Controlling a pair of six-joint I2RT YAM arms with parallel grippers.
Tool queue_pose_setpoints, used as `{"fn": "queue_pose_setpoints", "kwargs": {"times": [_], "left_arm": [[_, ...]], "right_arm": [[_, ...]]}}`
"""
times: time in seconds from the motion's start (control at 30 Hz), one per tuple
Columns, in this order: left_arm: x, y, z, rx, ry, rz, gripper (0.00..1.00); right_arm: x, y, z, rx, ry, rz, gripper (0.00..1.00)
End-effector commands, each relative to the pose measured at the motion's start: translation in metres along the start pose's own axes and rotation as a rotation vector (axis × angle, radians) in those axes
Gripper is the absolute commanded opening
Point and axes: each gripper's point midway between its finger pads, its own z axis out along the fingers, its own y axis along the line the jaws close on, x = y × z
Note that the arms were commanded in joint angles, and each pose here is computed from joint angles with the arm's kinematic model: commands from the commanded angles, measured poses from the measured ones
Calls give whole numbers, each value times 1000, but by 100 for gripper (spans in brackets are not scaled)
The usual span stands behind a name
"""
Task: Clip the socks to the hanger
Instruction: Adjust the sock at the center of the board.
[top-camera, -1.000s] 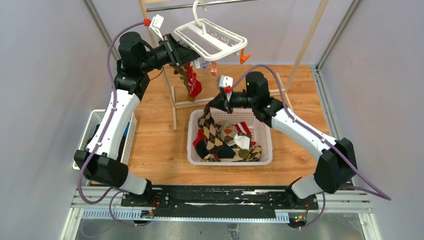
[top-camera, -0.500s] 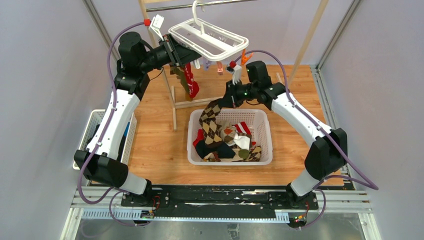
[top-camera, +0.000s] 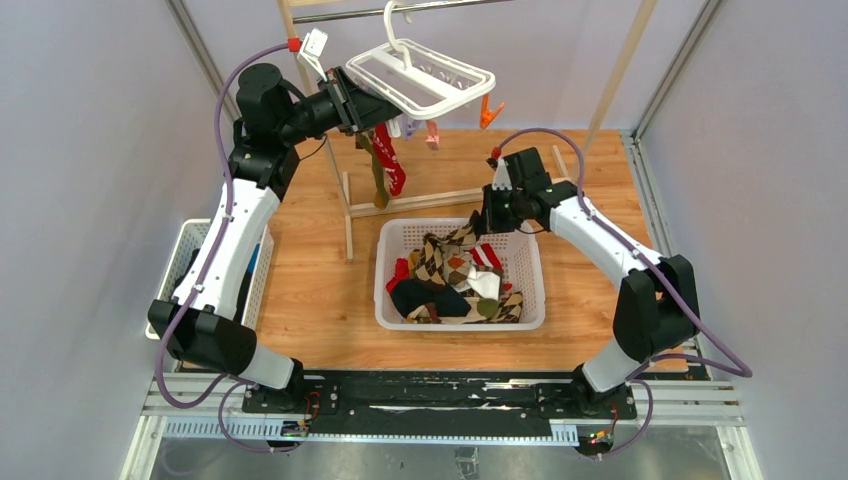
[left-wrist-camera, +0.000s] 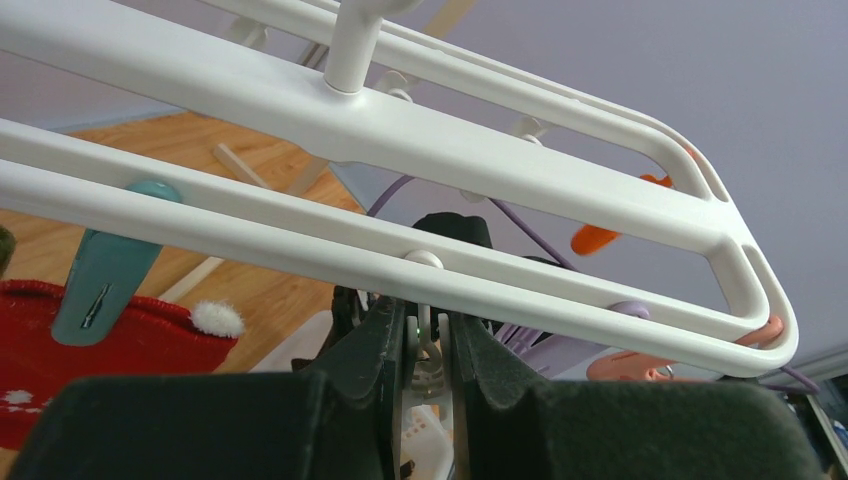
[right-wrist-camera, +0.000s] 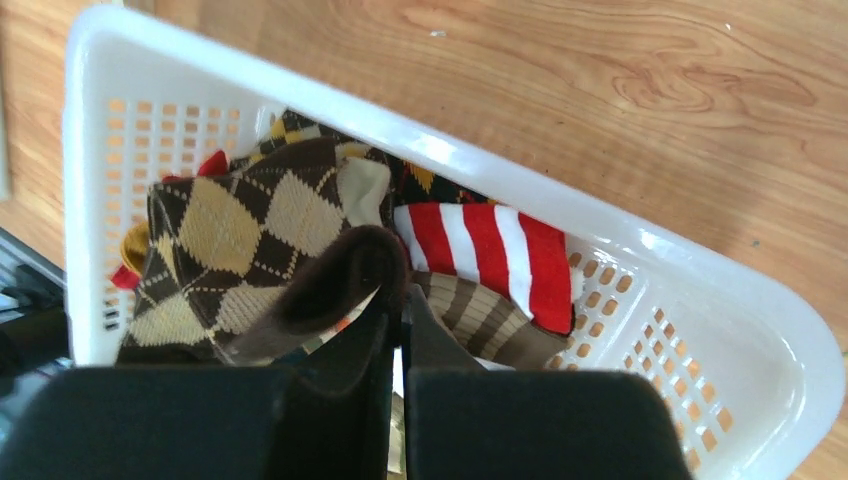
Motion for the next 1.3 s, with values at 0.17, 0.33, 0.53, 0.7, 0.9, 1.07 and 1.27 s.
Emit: {"fn": "queue_pose_setpoints", "kwargs": {"times": [0.17, 0.33, 0.53, 0.7, 0.9, 1.07, 1.27], "left_arm": [[10, -8, -4, 35, 46, -17, 0], [10, -8, -4, 39, 48, -16, 0], [11, -9, -4, 52, 50, -21, 0], [12, -12, -4, 71, 56, -31, 0], [12, -12, -4, 73, 60, -27, 0], [14, -9, -2, 75, 66, -22, 0], [15, -4, -1, 74, 75, 50, 0]], "right_arm": [[-73, 26, -18, -382, -242, 356, 0], [-102, 51, -55, -461, -293, 336, 0], [-119, 107, -83, -644, -326, 171, 0], [-125, 149, -96, -846, -316, 27, 0], [-130, 192, -112, -996, -278, -79, 0], [-137, 207, -104, -1006, -221, -34, 0], [-137, 191, -82, -795, -190, 122, 0]]}}
